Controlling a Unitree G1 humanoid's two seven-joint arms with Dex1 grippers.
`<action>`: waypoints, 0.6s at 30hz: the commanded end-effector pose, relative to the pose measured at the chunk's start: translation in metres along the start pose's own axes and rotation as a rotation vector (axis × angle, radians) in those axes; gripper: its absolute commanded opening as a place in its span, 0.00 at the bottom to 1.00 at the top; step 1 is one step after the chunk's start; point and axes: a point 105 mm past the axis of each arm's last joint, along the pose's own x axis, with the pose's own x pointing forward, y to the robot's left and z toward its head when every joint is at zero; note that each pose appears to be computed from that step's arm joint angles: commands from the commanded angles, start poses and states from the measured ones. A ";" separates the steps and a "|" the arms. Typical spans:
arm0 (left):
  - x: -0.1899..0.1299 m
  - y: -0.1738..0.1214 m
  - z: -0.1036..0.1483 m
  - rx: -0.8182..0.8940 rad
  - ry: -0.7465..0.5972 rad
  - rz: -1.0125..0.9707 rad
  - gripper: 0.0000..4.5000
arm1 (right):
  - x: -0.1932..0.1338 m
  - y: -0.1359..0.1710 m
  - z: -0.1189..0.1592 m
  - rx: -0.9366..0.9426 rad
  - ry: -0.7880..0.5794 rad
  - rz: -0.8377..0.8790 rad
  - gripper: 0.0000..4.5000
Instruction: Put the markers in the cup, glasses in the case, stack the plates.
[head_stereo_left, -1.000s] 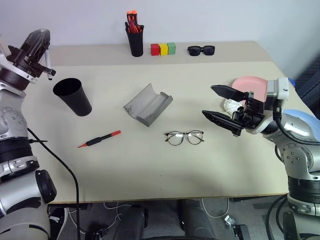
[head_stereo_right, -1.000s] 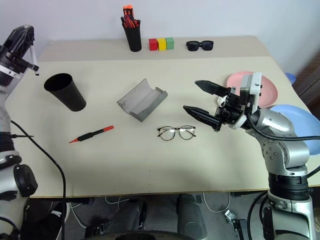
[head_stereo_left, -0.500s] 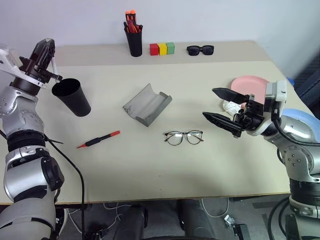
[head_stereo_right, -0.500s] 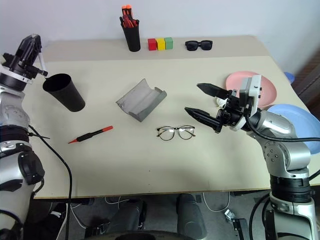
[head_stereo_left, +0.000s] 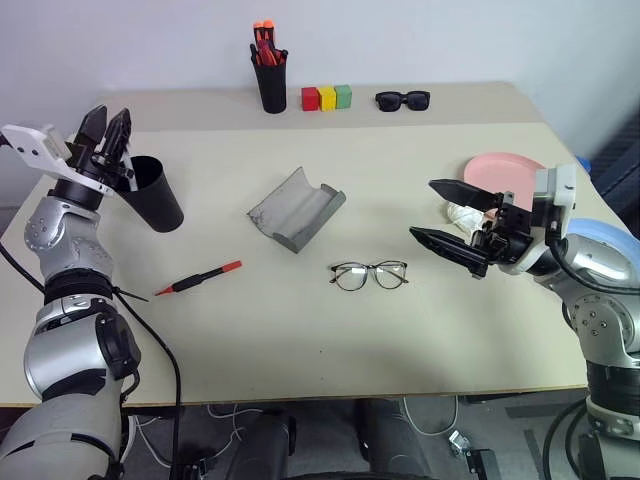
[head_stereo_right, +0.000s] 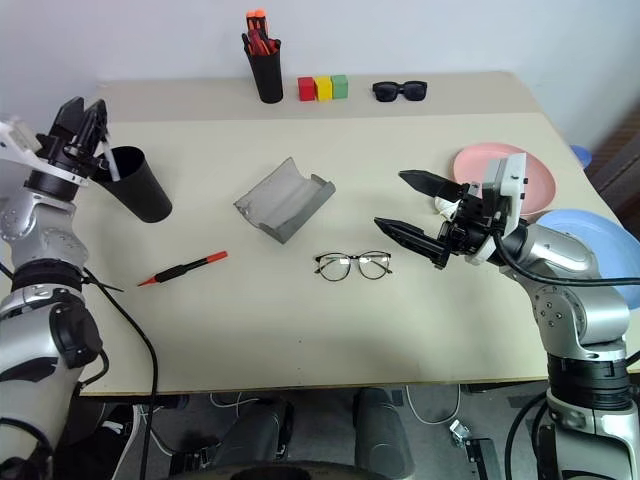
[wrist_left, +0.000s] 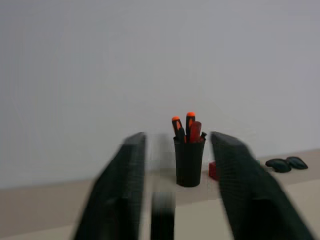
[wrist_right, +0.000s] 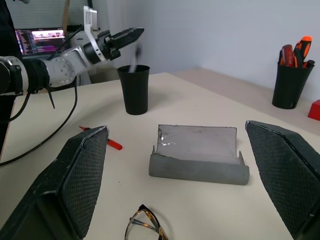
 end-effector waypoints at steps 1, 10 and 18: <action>0.002 0.002 0.017 0.042 -0.062 -0.006 0.94 | -0.002 0.003 0.014 -0.060 -0.014 0.005 1.00; 0.009 -0.019 0.020 -0.044 0.064 -0.144 0.98 | -0.003 0.002 0.011 -0.060 -0.008 -0.003 1.00; -0.055 -0.091 0.034 -0.131 0.545 -0.649 0.98 | -0.007 0.005 0.005 -0.059 0.016 0.028 1.00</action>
